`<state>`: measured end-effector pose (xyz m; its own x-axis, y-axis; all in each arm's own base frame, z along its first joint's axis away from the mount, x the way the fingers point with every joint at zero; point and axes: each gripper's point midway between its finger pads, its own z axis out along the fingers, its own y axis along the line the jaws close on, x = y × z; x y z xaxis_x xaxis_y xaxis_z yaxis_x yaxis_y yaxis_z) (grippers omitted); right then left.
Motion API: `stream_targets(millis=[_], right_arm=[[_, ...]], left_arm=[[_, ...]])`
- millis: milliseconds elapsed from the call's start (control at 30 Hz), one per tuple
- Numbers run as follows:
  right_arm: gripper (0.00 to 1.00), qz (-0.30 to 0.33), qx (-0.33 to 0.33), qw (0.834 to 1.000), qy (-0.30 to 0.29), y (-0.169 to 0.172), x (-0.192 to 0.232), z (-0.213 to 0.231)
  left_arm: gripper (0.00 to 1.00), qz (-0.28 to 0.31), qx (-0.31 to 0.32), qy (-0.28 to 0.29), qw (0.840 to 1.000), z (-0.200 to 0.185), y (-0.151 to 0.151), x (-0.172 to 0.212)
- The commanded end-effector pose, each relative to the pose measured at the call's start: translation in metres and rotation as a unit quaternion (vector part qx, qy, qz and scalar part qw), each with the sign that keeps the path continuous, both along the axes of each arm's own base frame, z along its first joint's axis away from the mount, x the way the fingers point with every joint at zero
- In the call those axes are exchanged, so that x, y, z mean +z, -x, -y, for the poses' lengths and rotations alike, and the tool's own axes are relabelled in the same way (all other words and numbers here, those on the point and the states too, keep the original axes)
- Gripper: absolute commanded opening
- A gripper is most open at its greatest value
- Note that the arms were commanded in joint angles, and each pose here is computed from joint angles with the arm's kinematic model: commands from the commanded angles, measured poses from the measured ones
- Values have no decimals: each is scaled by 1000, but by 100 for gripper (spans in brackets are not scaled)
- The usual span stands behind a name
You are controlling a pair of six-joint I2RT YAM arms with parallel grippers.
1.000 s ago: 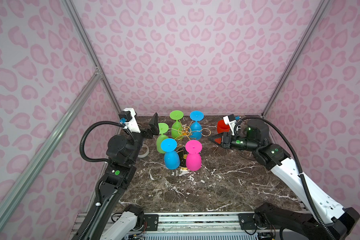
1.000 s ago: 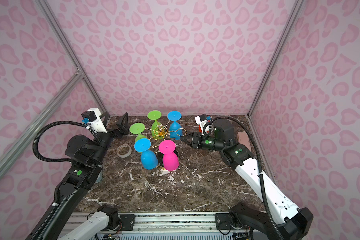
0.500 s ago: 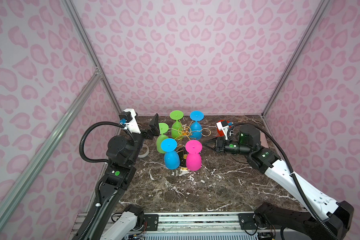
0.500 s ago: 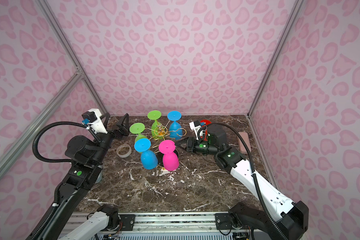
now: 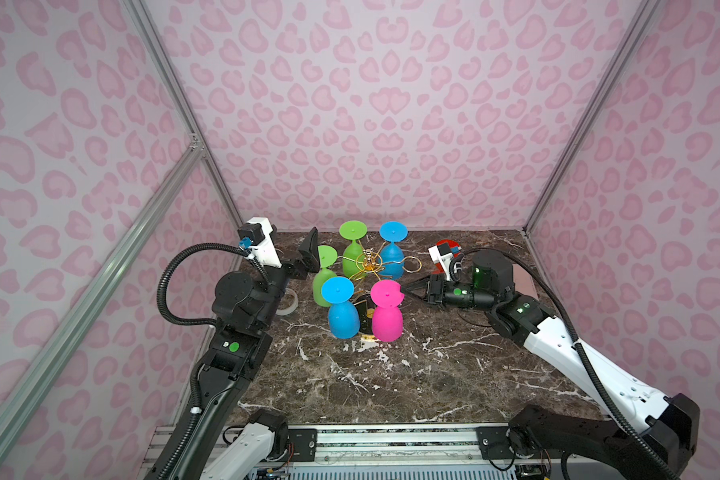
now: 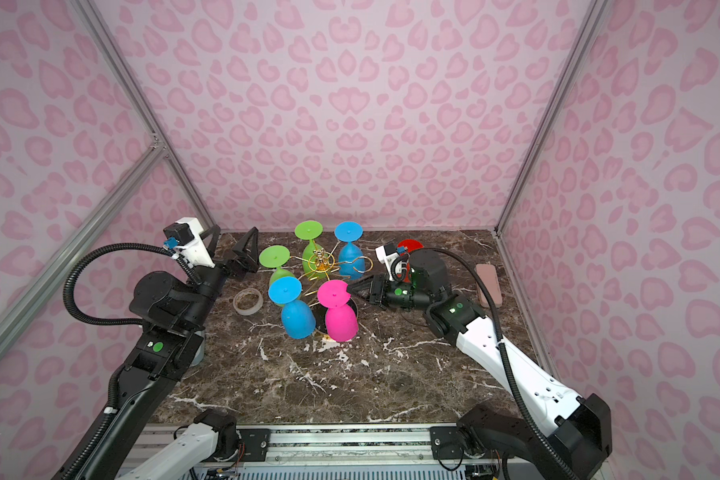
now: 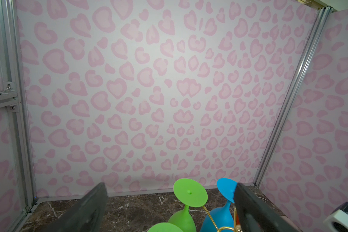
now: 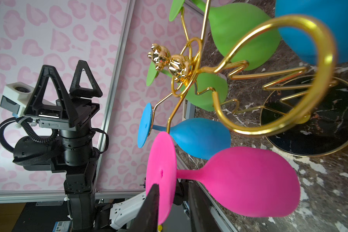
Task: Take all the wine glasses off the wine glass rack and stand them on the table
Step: 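Move the open right gripper to the pink glass base on the rack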
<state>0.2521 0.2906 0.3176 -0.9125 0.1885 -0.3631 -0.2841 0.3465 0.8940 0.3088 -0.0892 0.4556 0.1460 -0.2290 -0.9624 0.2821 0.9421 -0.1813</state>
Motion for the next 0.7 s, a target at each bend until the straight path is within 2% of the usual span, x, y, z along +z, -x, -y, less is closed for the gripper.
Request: stream_targets(millis=[0,333,667], right_arm=[[29,9,1,1000,-3,-2,1,-2],[23,9,9,1000,-8,-1,4,-9],[10,8,8,1000,-14,-3,7,-10]], left_arm=[[99,15,-4,4,1000,0,3,7],[99,15,-5,3,1000,1,3,7],[99,13,-5,2,1000,1,2,5]])
